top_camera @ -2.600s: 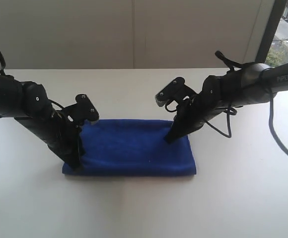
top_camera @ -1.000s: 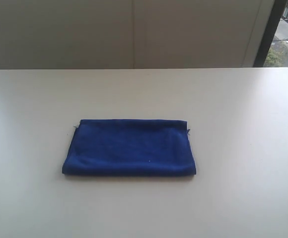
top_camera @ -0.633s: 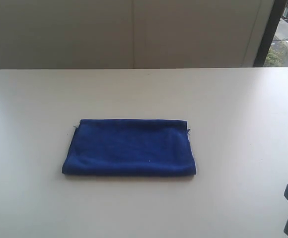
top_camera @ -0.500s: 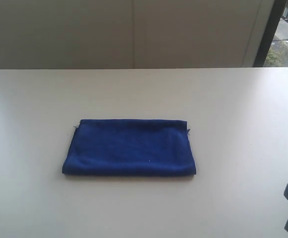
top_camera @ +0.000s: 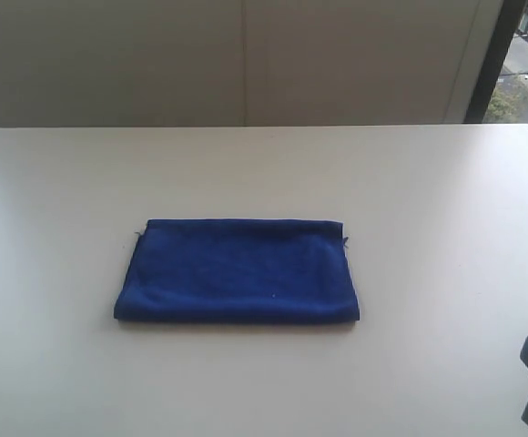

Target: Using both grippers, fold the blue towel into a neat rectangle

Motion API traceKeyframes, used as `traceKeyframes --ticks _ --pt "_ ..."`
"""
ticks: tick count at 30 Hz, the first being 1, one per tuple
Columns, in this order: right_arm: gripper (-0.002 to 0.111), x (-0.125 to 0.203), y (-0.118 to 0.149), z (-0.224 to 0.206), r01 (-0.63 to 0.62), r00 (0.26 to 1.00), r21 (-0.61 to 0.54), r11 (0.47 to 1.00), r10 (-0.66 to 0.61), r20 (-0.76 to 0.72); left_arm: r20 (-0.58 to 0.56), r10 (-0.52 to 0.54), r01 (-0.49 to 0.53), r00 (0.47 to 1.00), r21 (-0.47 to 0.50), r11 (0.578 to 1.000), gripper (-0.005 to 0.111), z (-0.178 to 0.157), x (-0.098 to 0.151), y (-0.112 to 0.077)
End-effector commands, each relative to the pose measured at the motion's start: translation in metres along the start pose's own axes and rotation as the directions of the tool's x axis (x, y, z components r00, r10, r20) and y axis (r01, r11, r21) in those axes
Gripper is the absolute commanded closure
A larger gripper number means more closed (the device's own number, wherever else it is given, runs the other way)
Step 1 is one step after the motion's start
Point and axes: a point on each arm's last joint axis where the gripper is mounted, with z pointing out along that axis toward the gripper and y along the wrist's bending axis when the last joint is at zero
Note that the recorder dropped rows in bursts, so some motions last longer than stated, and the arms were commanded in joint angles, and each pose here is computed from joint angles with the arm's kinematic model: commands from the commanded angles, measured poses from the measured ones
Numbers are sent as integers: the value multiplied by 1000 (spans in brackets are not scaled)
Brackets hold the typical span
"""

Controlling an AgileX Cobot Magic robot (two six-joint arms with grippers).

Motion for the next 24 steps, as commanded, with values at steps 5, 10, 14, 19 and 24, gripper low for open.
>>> traceKeyframes --ticks 5,10,14,19,24 --pt "108 1 -1 1 -4 1000 7 1000 4 9 1 -25 25 1000 4 1000 107 0 1 0" --pt "108 1 -1 1 -4 1000 7 1000 4 9 1 -21 21 1000 3 1000 107 0 1 0" --pt "108 1 -1 1 -4 1000 7 1000 4 9 0 -30 30 1000 1 1000 107 0 1 0" --pt "108 1 -1 1 -4 1000 7 1000 4 9 8 -14 14 1000 -22 1000 107 0 1 2" --pt "108 1 -1 1 -4 1000 7 1000 4 9 38 -21 24 999 -66 998 107 -1 -1 6"
